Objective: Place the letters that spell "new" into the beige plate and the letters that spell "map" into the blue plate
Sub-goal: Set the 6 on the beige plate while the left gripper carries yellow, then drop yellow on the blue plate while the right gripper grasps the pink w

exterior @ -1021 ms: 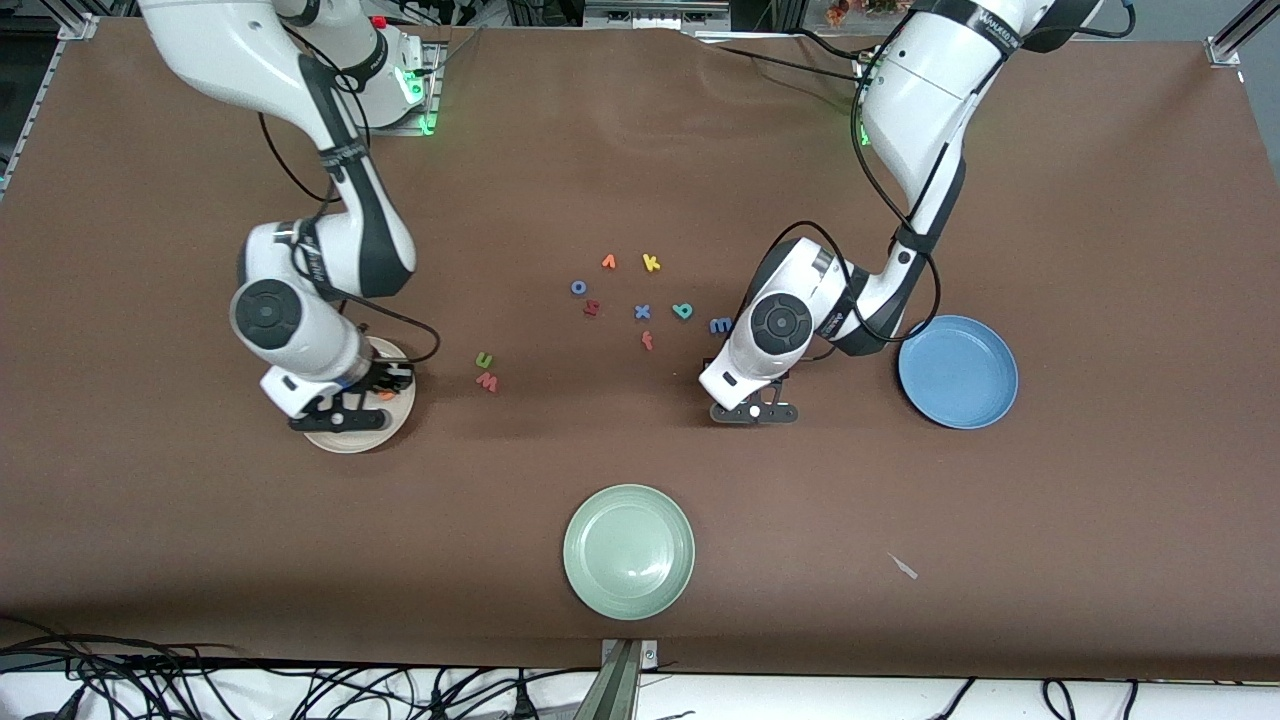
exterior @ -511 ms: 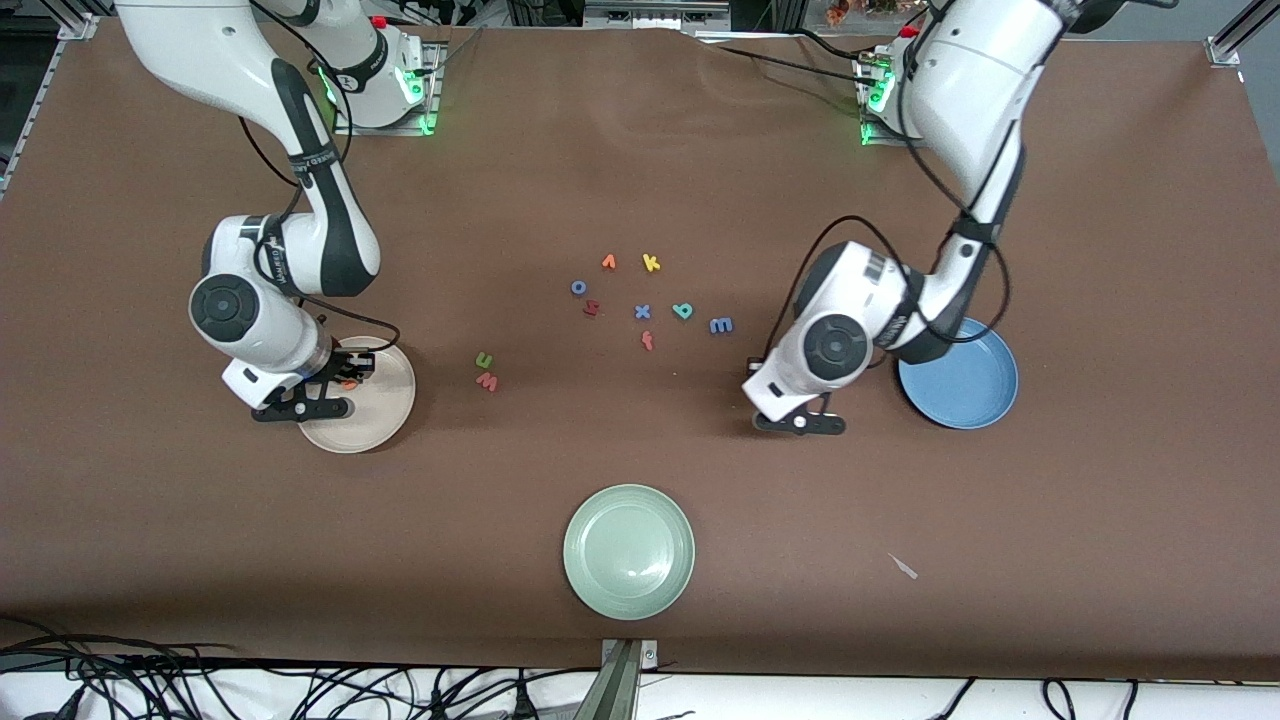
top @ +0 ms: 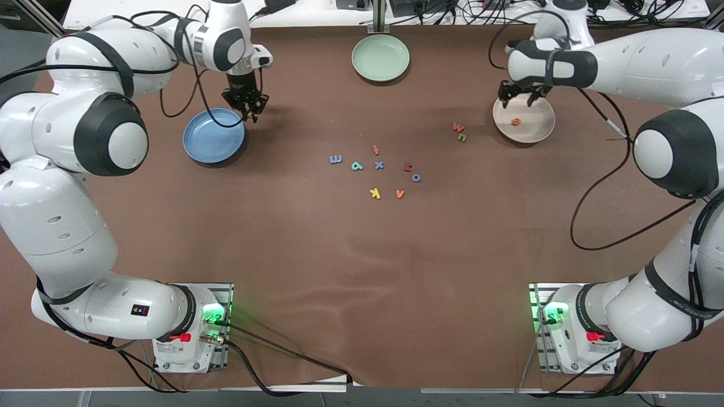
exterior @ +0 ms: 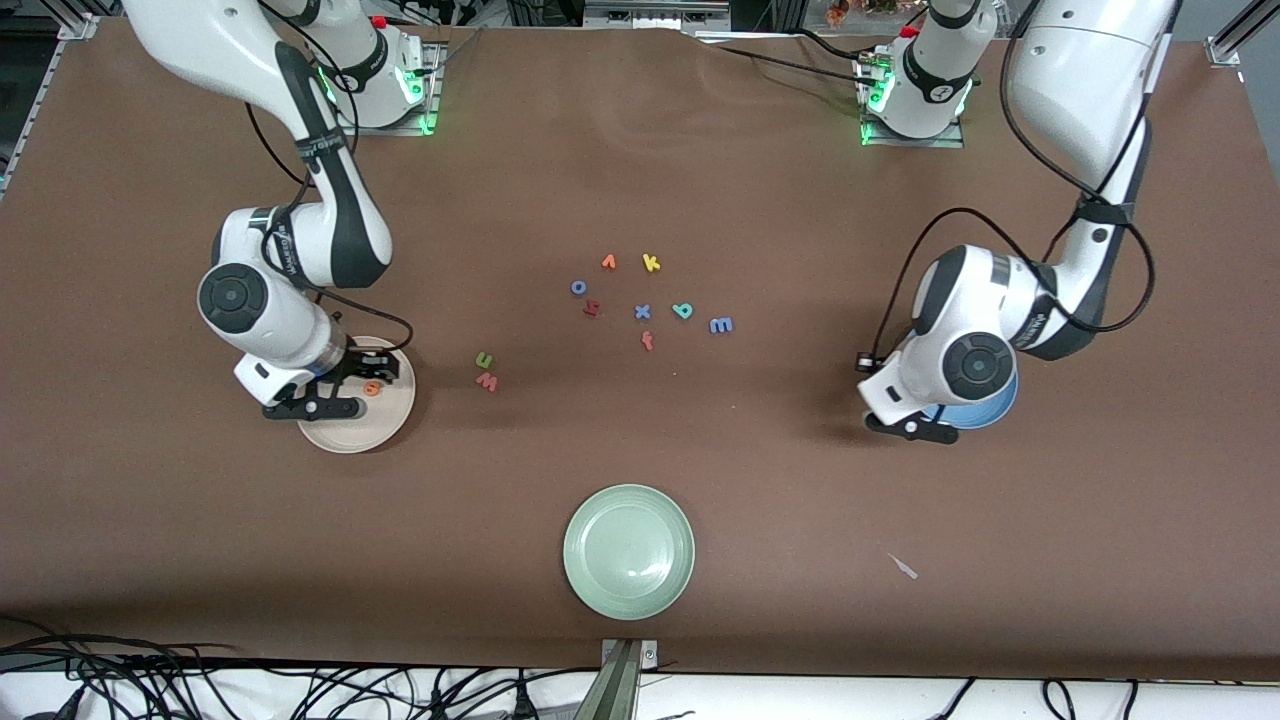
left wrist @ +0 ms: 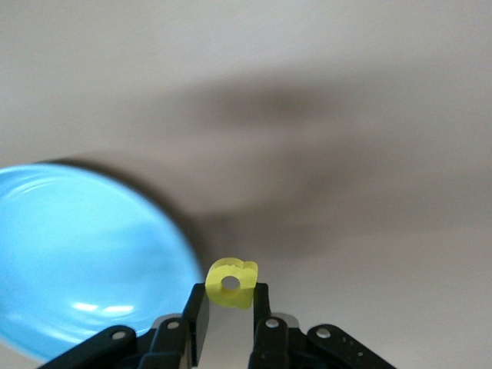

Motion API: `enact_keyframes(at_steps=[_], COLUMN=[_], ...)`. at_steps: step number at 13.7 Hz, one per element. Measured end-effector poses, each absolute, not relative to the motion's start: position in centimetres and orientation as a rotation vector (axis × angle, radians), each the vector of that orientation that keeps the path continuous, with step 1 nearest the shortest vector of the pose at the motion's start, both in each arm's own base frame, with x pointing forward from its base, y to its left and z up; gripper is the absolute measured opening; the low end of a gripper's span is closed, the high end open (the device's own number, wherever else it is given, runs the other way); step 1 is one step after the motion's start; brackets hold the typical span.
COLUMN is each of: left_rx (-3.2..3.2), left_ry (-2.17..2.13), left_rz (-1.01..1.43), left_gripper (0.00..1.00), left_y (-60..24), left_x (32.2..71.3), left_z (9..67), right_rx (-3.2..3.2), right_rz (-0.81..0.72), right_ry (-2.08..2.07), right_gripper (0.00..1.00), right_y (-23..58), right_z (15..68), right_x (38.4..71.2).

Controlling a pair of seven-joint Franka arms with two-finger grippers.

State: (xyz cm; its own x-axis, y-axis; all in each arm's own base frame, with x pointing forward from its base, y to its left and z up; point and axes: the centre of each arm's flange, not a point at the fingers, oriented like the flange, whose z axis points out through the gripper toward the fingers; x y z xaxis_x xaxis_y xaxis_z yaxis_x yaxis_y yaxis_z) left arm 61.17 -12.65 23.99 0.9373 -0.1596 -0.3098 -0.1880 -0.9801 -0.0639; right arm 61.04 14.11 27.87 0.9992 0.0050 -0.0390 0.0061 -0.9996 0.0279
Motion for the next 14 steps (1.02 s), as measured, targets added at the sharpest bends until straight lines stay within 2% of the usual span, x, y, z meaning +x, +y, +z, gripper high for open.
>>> enact_keyframes(at_steps=[3, 6, 7, 10, 13, 14], left_rx=[-2.991, -3.026, -3.031, -3.019, -3.037, -3.028], left_ry=[0.31, 0.305, 0.277, 0.182, -0.113, -0.238], left_rz=[0.401, 0.335, 0.336, 0.397, 0.381, 0.377], left_gripper=[0.27, 0.28, 0.33, 0.61, 0.93, 1.0], left_y=[-8.3, -4.1, -2.9, -1.9, -7.5, -10.2], left_x=[60.1, 58.6, 58.2, 58.4, 58.3, 57.9], left_z=[22.4, 20.6, 20.3, 23.1, 26.2, 26.2], right_rx=[3.138, 3.13, 3.129, 3.122, 3.112, 3.109], right_rz=[-0.046, -0.03, -0.011, 0.019, 0.014, 0.016], right_ry=[-0.12, -0.201, -0.219, -0.208, -0.209, -0.21], right_gripper=[0.78, 0.78, 0.78, 0.78, 0.78, 0.78], right_y=[20.9, 24.3, 25.4, 28.3, 28.0, 27.8], right_z=[29.5, 27.4, 26.4, 22.8, 21.5, 21.2], right_x=[60.5, 59.5, 59.3, 58.3, 58.3, 58.4])
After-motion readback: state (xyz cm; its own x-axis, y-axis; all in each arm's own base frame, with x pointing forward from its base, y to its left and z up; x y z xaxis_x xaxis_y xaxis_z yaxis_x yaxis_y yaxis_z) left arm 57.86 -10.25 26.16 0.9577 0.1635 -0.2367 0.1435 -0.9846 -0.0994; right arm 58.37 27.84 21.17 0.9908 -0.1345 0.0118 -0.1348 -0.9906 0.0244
